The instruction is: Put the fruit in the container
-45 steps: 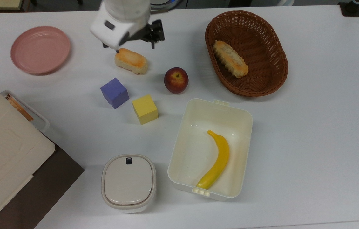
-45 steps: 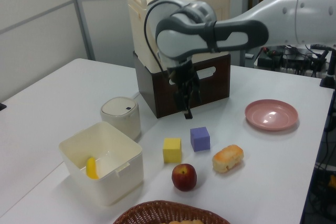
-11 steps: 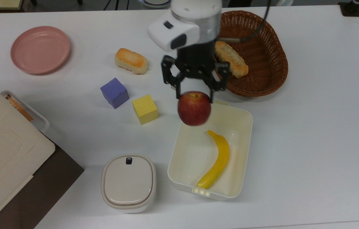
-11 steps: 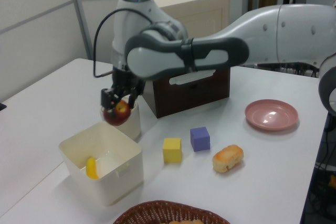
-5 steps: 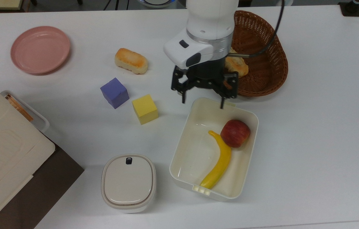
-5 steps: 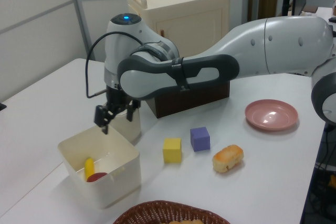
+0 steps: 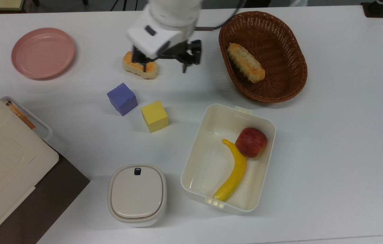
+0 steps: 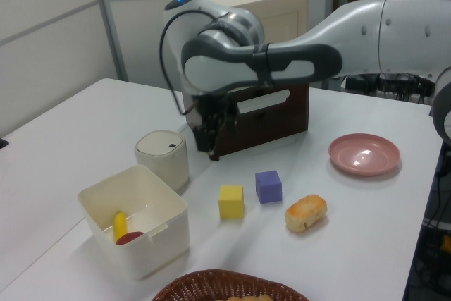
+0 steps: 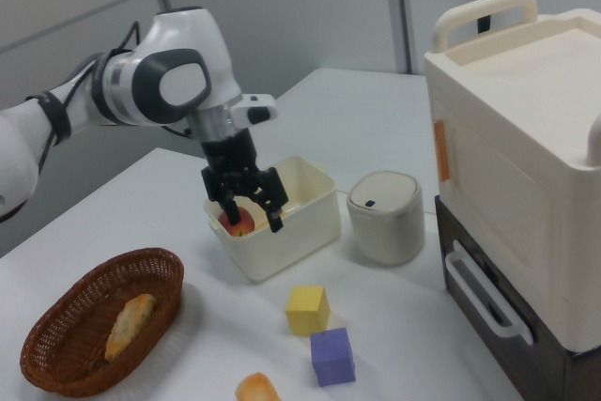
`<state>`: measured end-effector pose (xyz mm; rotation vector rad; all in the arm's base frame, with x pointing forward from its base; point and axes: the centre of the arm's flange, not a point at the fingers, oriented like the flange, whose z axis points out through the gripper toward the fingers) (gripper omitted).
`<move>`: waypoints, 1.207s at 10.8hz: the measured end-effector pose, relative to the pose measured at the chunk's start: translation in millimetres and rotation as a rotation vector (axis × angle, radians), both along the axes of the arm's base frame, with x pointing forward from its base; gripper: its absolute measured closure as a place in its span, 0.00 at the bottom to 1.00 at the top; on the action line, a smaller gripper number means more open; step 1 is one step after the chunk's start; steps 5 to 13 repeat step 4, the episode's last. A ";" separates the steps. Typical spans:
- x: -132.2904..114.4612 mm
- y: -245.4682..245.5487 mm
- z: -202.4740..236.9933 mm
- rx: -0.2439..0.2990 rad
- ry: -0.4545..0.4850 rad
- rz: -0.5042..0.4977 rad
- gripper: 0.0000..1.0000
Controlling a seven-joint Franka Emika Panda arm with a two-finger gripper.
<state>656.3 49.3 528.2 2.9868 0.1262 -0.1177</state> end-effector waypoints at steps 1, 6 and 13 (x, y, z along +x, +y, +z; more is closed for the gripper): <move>0.1 -20.7 -1.2 0.003 0.016 0.014 0.00; 0.1 -50.1 -5.2 0.006 0.029 0.002 0.00; 0.1 -50.1 -5.2 0.006 0.029 0.002 0.00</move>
